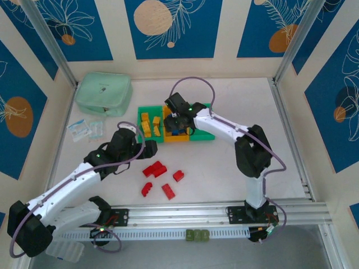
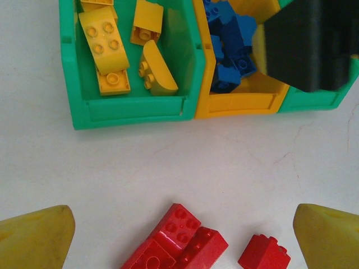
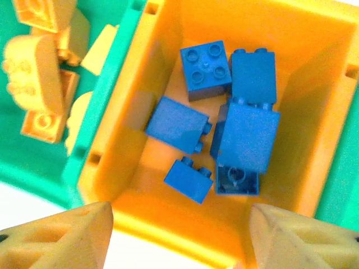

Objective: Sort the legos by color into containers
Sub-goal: Place the lego in the container, then pick up the lego from the bottom-center of the table.

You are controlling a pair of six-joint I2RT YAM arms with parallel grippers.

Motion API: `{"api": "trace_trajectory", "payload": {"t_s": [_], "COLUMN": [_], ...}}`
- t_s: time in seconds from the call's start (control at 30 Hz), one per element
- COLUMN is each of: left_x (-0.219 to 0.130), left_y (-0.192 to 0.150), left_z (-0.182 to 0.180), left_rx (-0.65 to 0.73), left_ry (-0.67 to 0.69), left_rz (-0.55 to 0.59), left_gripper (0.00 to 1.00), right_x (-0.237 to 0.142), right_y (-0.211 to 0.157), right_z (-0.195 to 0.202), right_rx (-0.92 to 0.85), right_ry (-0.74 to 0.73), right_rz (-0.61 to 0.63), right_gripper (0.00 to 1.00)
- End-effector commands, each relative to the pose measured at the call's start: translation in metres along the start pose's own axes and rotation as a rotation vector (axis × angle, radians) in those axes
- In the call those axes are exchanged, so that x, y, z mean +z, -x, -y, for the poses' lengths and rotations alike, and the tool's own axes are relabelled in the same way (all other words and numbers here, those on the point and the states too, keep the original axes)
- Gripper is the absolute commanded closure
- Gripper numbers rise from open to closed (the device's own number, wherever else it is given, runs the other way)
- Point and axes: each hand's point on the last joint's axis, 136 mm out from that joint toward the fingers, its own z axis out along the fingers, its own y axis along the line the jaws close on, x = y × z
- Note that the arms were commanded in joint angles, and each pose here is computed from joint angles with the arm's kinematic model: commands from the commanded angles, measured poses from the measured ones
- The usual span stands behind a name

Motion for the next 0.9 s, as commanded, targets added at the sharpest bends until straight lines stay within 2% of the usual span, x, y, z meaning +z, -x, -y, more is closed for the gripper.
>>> {"api": "trace_trajectory", "payload": {"t_s": [0.0, 0.5, 0.87], "left_x": [-0.005, 0.001, -0.002], "left_y": [0.015, -0.019, -0.038], "left_z": [0.015, 0.020, 0.013], "left_rx": [-0.006, -0.057, -0.099], "left_ry": [-0.054, -0.114, -0.100], "left_rz": [0.020, -0.085, -0.076], "left_gripper": [0.01, 0.01, 0.01], "right_x": [-0.024, -0.058, -0.045], "right_y": [-0.013, -0.134, -0.204], "right_z": [-0.012, -0.028, -0.042], "right_rx": [-0.025, -0.080, -0.108], "right_ry": [0.034, 0.053, 0.075], "right_rz": [0.009, -0.157, -0.242], "right_gripper": [0.31, 0.23, 0.15]}}
